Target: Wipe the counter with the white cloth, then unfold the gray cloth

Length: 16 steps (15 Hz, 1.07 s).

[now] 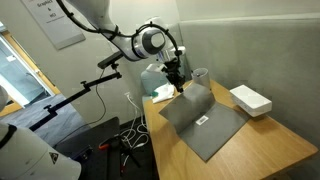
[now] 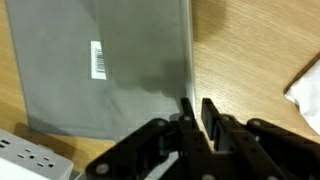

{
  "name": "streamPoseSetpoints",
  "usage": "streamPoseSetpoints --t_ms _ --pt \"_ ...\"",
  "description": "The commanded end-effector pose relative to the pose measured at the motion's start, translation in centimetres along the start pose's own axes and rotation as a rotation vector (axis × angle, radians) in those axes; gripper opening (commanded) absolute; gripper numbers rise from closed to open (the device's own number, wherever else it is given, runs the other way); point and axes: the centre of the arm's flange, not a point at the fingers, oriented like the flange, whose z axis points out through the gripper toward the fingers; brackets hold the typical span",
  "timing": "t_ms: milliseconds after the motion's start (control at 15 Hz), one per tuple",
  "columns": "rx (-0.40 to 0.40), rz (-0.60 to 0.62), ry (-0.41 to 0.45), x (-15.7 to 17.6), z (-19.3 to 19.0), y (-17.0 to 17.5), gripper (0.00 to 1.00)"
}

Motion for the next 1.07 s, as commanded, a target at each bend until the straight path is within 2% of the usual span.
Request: streamPoseSetpoints --t_ms 0,267,467,800,1000 --pt "0.073 -0.020 0.015 -0.9 -1.3 0.3 0.50" --pt "0.140 -0.035 0.030 -0.9 -2.0 0.2 0.78" --pt "0.138 -0.031 0.014 -1.5 -3.1 1.3 0.99" --pt "0.113 0.002 0.012 -4.2 -6.2 5.7 1.00" --pt "0.120 0.001 0.008 -7.1 -8.7 8.7 1.00"
